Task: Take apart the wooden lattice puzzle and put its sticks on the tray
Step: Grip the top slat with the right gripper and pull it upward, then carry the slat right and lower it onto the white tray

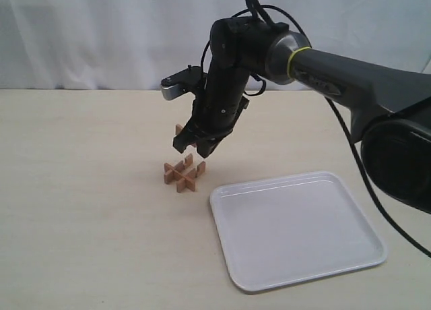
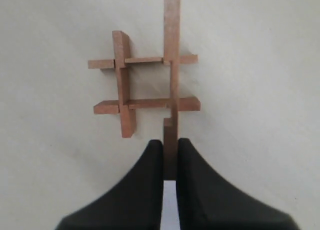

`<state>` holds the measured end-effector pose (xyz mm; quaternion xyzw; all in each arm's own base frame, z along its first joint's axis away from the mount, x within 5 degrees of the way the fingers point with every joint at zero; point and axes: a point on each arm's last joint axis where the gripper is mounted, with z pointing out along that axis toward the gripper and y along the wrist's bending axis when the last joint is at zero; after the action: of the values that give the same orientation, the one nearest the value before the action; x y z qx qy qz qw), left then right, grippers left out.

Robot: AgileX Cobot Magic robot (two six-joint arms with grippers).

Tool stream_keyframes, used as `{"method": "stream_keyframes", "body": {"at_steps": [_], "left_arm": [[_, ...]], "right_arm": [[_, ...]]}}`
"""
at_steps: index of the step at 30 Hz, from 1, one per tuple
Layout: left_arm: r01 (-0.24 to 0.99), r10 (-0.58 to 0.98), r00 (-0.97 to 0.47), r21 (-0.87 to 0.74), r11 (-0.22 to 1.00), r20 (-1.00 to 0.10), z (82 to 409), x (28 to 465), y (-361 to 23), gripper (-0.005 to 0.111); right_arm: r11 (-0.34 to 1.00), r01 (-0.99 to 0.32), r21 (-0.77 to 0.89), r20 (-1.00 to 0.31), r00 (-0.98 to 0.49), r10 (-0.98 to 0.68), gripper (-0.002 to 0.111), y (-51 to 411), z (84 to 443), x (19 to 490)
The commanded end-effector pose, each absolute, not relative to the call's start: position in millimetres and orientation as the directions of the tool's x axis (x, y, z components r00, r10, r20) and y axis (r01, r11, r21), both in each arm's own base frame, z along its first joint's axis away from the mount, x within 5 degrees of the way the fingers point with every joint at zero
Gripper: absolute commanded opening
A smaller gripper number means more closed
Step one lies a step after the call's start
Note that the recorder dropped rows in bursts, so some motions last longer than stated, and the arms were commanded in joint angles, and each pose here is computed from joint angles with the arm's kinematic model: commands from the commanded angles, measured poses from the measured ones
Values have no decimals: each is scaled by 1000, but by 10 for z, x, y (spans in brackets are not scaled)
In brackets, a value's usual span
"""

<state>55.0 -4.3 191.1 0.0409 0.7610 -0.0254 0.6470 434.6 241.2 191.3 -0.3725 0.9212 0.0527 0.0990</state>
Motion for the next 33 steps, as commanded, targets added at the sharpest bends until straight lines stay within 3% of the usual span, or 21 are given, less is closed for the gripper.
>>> {"method": "stream_keyframes", "body": {"at_steps": [1, 7, 15, 33], "left_arm": [[97, 25, -151, 10, 995, -988, 1914, 552, -45, 0], [97, 25, -151, 10, 995, -988, 1914, 552, -45, 0], [97, 25, -151, 10, 995, -988, 1914, 552, -45, 0], [97, 25, -151, 10, 995, -988, 1914, 552, -45, 0]], "right_arm": [[730, -682, 34, -207, -719, -663, 4, 2338, 2067, 4202], [732, -679, 55, -125, -732, -670, 4, 2169, 2094, 3886], [747, -663, 39, -187, -740, -647, 4, 1991, 2257, 3562], [807, -591, -7, -133, -799, -586, 4, 1325, 2415, 3036]]}}
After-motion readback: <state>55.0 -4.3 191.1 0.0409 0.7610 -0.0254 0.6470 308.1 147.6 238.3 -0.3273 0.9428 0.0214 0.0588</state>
